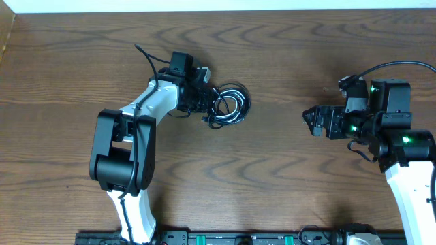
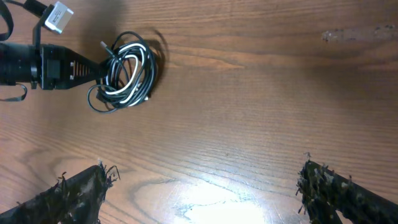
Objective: Untangle cables
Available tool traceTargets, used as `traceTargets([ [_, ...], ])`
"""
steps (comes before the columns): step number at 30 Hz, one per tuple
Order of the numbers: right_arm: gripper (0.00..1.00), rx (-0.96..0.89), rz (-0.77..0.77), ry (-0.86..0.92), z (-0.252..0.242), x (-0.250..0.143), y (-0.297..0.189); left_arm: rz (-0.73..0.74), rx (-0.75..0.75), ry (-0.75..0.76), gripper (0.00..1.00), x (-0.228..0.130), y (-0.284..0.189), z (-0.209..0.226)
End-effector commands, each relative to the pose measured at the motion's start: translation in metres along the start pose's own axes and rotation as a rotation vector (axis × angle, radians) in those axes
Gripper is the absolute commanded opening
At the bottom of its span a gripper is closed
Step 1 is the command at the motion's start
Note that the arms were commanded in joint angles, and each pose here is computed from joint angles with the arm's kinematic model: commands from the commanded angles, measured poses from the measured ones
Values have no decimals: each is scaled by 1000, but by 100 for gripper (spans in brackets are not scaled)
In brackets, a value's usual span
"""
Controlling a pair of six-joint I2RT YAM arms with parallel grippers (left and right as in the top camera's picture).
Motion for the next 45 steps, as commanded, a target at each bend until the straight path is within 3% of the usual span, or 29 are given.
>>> traceTargets([
  [1, 96, 12, -3, 4, 3, 2, -2, 16, 10, -20, 7, -5, 4, 2],
  [7, 96, 12, -3, 3, 3, 2, -2, -54, -13, -15, 7, 9, -23, -11],
  [20, 96, 47, -22, 44, 7, 6, -2, -321, -170, -10, 7, 28, -134, -71],
  [25, 93, 163, -64, 26, 19, 15, -4, -345, -236, -41, 7, 26, -152, -83],
  [34, 89, 188, -113, 69, 21, 27, -2, -315, -385, -86, 7, 24, -158, -97],
  [40, 82, 207, -97, 81, 27, 31, 12, -315, -480, -119, 7, 28, -163, -105],
  [45, 68, 250, -73, 79, 43, 34, 33, -322, -532, -138, 8, 32, -167, -109],
])
Point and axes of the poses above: each gripper's point midway between its finger pads, its own y axis out along the fingers, its own z axis along the line the jaws close on, x = y × z, the point moved 8 cm from there along -y, back along the fingers, and after that the axes turned 7 degrees about y, right-handed, at the moved point
